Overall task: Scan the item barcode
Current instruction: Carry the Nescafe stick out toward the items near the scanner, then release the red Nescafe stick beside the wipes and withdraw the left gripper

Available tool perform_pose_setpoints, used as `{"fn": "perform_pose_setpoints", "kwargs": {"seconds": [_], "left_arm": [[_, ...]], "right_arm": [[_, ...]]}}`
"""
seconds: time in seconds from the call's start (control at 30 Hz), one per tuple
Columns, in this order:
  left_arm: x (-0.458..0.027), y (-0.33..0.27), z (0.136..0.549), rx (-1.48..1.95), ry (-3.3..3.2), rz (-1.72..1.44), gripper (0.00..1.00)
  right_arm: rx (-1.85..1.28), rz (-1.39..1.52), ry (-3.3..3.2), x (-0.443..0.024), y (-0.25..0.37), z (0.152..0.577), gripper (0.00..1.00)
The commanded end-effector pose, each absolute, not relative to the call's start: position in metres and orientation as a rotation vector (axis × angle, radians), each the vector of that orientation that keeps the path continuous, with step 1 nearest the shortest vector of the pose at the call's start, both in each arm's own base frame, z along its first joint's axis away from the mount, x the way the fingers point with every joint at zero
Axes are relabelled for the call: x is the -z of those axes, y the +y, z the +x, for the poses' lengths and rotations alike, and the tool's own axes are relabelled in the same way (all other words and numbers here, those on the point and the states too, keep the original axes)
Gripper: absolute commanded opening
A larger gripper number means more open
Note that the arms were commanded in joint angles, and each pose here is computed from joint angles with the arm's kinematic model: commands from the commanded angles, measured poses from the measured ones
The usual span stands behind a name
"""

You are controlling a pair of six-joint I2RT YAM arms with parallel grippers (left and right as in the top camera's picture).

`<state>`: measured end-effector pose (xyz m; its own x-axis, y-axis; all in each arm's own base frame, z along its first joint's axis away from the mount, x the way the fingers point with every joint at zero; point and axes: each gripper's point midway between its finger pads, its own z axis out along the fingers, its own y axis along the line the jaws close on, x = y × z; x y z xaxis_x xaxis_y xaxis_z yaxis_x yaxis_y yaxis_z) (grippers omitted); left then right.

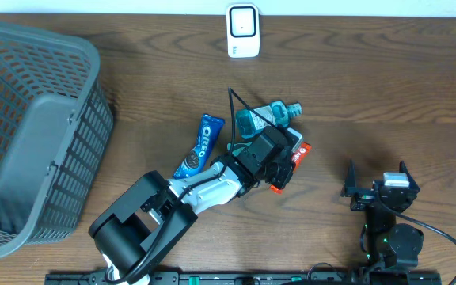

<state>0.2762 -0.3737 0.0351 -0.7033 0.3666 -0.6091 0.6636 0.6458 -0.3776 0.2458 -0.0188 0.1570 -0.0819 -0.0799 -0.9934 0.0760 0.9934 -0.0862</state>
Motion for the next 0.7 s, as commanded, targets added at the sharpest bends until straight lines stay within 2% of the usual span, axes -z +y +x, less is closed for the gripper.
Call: {"fn": "perform_pose_setpoints", "kwargs": {"seconds": [0.0, 0.67], "left_arm": [[-0.034, -0.378, 0.277, 0.815, 2.356, 0.854, 0.07], [-0.011, -0.378, 0.277, 0.789, 2.365, 0.901, 0.07]], "right_arm": [[0.129, -0.014, 1.647, -0.157, -0.017, 0.246, 0.99], [0.129, -0.014, 1.647, -0.157, -0.017, 0.246, 0.99]]}}
